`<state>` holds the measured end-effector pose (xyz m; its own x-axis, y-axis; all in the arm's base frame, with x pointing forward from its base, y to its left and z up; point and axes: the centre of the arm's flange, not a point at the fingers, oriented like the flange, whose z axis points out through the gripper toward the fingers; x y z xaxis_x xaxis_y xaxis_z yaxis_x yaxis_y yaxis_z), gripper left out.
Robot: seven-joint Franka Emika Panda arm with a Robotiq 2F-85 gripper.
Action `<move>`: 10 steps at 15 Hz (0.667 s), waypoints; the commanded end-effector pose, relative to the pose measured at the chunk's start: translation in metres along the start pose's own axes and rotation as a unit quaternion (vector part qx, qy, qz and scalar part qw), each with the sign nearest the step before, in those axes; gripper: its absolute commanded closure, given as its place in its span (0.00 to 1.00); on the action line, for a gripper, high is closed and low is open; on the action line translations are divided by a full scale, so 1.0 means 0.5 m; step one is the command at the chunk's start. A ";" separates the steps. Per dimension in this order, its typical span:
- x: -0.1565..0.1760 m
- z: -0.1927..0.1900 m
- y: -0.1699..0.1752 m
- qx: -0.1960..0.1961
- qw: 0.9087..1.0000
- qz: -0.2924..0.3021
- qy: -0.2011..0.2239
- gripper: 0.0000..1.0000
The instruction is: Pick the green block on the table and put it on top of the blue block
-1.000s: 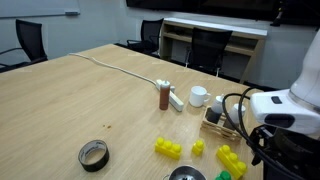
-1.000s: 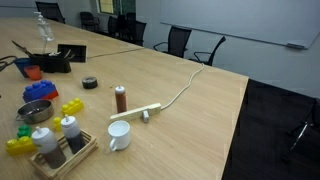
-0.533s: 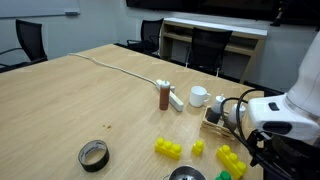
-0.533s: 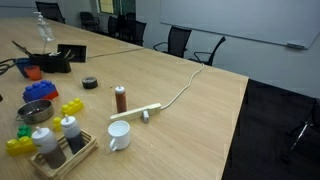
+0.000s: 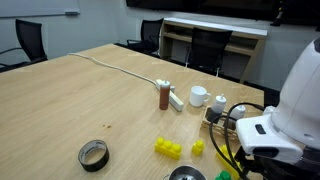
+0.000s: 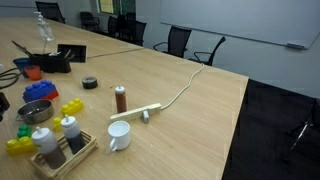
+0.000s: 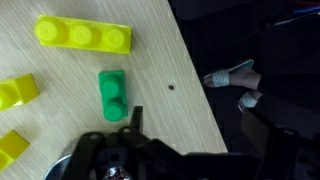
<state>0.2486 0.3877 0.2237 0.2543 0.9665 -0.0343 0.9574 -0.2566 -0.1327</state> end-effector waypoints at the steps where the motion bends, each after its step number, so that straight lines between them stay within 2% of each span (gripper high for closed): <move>1: 0.029 0.036 0.022 -0.001 0.999 -0.036 0.009 0.00; 4: 0.042 0.067 0.044 -0.010 0.999 -0.029 0.007 0.00; 5: 0.025 0.050 0.027 -0.005 1.000 -0.031 0.002 0.00; 10: 0.027 0.058 0.025 -0.001 0.999 -0.033 0.001 0.00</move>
<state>0.2603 0.3977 0.1930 0.1915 0.9812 -0.0241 0.9723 -0.1930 -0.1321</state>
